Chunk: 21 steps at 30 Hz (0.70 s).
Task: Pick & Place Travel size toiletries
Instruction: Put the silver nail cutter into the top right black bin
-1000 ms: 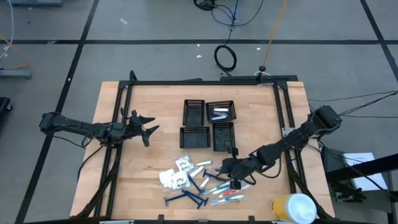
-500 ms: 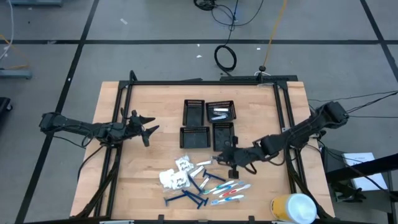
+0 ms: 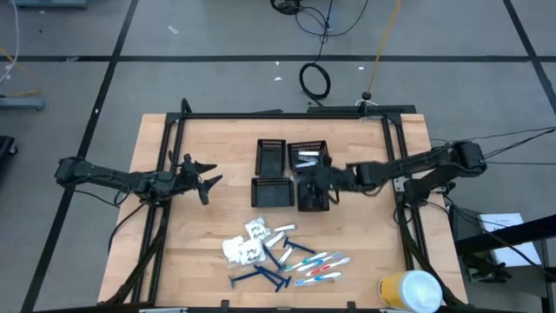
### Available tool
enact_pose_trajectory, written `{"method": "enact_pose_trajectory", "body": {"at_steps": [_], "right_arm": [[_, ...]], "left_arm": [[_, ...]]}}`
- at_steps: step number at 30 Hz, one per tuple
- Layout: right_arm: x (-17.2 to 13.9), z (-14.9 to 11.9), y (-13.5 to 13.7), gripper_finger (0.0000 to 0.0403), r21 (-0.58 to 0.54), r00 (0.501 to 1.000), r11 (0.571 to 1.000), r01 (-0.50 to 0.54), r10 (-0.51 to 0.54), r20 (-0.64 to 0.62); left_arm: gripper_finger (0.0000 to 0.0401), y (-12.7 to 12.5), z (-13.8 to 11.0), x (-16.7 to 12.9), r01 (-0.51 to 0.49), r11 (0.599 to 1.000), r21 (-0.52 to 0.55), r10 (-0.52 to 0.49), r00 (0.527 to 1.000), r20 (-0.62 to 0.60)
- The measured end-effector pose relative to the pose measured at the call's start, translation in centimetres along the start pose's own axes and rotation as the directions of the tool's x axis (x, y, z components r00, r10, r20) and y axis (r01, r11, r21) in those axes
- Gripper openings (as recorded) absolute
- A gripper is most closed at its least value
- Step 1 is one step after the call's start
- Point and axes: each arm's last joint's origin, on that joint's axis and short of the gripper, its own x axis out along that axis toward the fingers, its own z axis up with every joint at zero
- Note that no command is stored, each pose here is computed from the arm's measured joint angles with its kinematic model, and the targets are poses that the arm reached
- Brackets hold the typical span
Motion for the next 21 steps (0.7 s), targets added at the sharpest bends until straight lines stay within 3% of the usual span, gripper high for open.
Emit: {"method": "enact_pose_trajectory", "body": {"at_steps": [7, 11, 21], "right_arm": [[1.1, -0.2, -5.9, 0.0043, 0.057, 0.984, 0.986, 0.160, -0.154, -0.089], [1.3, -0.4, -8.2, 0.0043, 0.119, 0.987, 0.985, 0.129, -0.115, -0.112], [1.3, -0.4, -9.4, 0.0071, 0.114, 0.986, 0.984, 0.134, -0.121, -0.117]], "left_arm": [[0.0209, 0.0, 0.0, 0.0, 0.000, 1.000, 0.001, 0.000, 1.000, 0.000], [0.0209, 0.0, 0.0, 0.0, 0.000, 1.000, 0.000, 0.000, 1.000, 0.000], [0.0209, 0.0, 0.0, 0.0, 0.000, 1.000, 0.000, 0.000, 1.000, 0.000]]}}
